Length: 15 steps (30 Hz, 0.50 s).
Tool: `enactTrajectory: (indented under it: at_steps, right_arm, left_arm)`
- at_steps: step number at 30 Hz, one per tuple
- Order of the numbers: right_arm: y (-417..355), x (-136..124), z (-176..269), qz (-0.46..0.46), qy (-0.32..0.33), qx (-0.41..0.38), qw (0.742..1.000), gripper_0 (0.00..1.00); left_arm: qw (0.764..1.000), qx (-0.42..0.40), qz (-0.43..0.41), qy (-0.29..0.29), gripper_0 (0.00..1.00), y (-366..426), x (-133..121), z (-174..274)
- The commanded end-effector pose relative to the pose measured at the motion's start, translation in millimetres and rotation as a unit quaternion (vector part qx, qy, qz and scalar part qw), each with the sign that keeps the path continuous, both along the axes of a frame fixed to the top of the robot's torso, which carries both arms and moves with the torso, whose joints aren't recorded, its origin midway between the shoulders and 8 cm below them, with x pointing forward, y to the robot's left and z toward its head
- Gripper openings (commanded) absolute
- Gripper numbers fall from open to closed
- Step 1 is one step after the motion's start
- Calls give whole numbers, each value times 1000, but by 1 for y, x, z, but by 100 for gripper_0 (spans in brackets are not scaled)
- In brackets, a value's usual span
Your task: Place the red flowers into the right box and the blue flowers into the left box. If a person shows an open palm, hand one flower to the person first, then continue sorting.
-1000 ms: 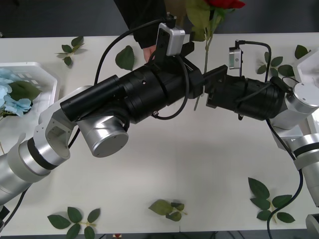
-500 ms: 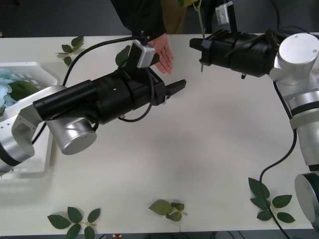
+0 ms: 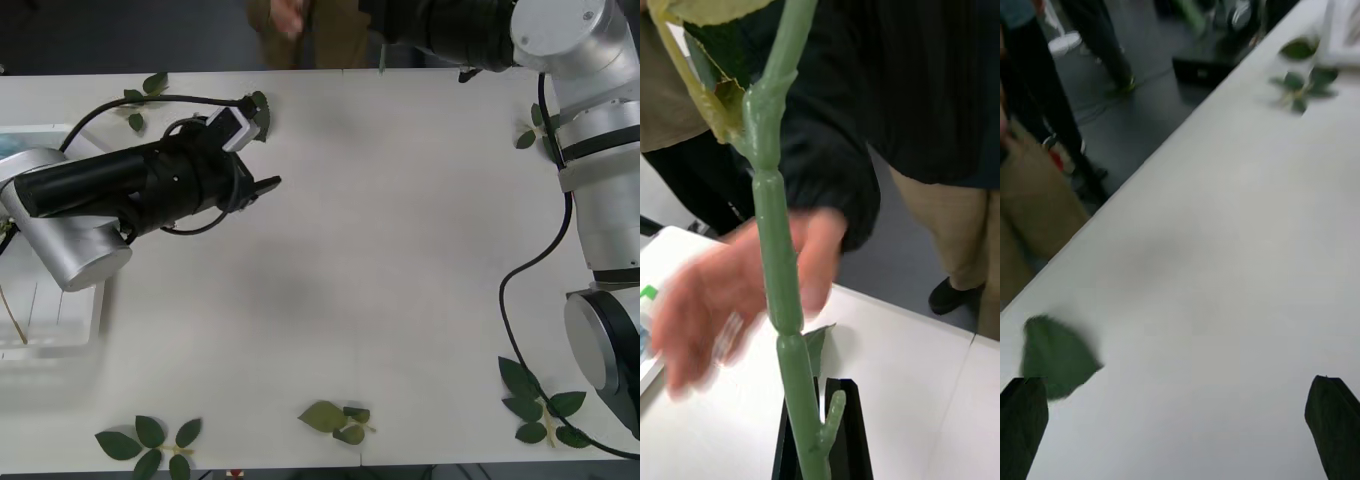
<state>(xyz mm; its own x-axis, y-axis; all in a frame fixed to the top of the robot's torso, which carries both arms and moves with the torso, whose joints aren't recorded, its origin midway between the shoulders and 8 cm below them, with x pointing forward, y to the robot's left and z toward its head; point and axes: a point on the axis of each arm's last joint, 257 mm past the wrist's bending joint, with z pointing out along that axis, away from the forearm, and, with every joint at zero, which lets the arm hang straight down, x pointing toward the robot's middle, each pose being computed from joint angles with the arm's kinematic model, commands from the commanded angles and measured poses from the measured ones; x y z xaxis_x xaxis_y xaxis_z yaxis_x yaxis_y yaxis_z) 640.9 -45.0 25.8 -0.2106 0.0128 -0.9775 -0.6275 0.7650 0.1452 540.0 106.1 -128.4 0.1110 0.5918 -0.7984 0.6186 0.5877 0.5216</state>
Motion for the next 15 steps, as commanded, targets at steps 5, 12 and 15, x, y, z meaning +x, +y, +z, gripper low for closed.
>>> enactTrajectory:
  at_steps: [5,12,15]
  right_arm:
    - [49,-53,68,-23,-3,7,1000,0]
    - [44,-82,78,-88,12,2,996,0]
    - [46,-89,72,-105,27,10,994,0]
  left_arm:
    - [988,106,93,65,100,94,-16,-22]
    - [952,135,99,255,100,141,-79,-52]
    - [937,103,68,328,100,137,-115,-58]
